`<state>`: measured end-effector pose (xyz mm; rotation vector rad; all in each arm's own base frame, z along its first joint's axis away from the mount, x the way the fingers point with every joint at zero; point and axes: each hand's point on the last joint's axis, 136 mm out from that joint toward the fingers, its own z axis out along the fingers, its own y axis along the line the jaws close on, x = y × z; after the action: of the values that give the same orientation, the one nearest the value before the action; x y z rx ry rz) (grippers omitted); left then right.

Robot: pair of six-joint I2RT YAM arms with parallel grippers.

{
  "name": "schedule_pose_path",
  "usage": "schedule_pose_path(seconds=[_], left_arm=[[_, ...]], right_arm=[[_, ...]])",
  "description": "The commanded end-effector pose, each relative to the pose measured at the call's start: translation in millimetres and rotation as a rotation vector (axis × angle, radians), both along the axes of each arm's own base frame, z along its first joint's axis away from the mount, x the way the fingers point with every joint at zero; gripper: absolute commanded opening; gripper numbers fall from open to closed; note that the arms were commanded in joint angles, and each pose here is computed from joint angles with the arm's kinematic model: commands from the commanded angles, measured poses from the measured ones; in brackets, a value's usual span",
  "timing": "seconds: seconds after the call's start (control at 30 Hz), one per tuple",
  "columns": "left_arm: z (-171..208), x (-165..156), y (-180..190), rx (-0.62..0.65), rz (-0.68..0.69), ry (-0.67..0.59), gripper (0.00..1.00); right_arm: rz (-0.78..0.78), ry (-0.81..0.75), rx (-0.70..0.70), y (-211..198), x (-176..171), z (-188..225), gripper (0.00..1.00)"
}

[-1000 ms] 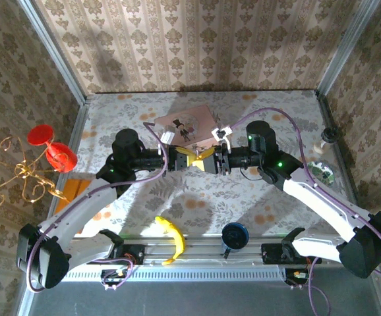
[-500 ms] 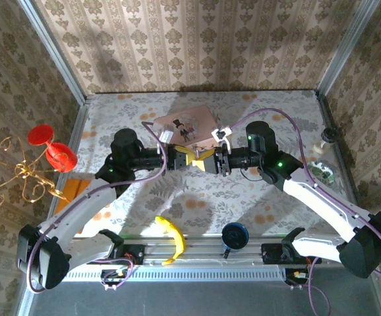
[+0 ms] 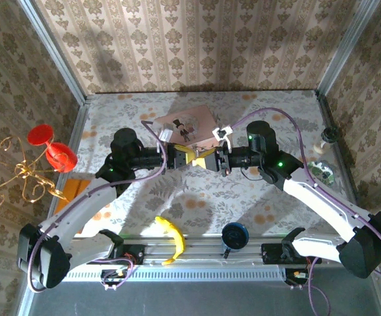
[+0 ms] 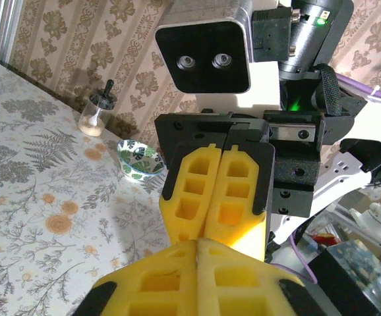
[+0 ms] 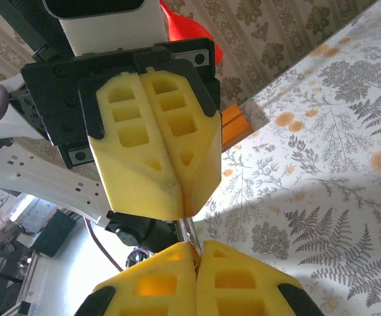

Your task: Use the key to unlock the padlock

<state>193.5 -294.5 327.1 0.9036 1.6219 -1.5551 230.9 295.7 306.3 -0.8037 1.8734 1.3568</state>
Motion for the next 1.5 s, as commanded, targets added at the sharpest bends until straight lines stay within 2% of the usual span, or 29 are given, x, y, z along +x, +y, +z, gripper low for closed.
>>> schedule_pose_path(seconds=[0.0, 0.03, 0.07, 0.13, 0.2, 0.23, 0.43, 0.53, 0.6, 0.73, 1.0, 1.3, 1.47], left_arm=[[3, 11, 4, -0.017, 0.052, 0.005, 0.38], [3, 15, 6, -0.017, 0.080, 0.013, 0.56], [3, 19, 8, -0.018, 0.104, 0.019, 0.66], [2, 29, 14, -0.012, 0.177, 0.030, 0.83], [-1, 40, 21, 0.012, 0.267, 0.028, 0.97], [-3, 46, 25, 0.033, 0.322, 0.027, 1.00], [-41, 89, 66, 0.218, 0.755, 0.078, 1.00], [-72, 98, 79, 0.335, 0.919, 0.136, 1.00], [-94, 100, 82, 0.407, 0.979, 0.191, 1.00], [-134, 97, 66, 0.505, 0.996, 0.267, 1.00], [-193, 104, 27, 0.578, 0.959, 0.387, 0.96], [-234, 114, -19, 0.657, 0.872, 0.375, 0.87], [-254, 128, -23, 0.761, 0.935, 0.378, 0.84]], right_arm=[[0.003, -0.001, 0.003, -1, -2, -2, 0.00], [-0.011, 0.002, -0.006, -2, 0, -4, 0.00], [-0.029, 0.007, -0.017, -4, 2, -6, 0.00], [-0.075, 0.024, -0.045, -9, 8, -13, 0.00], [-0.125, 0.044, -0.081, -15, 15, -22, 0.00], [-0.157, 0.058, -0.104, -18, 19, -28, 0.00], [-0.358, 0.174, -0.228, -46, 42, -62, 0.00], [-0.450, 0.260, -0.257, -62, 52, -78, 0.00], [-0.508, 0.335, -0.273, -74, 57, -93, 0.00], [-0.525, 0.447, -0.240, -84, 57, -114, 0.00], [-0.589, 0.510, -0.275, -102, 53, -148, 0.00], [-0.634, 0.555, -0.288, -116, 52, -170, 0.00], [-0.647, 0.561, -0.294, -119, 54, -176, 0.00]])
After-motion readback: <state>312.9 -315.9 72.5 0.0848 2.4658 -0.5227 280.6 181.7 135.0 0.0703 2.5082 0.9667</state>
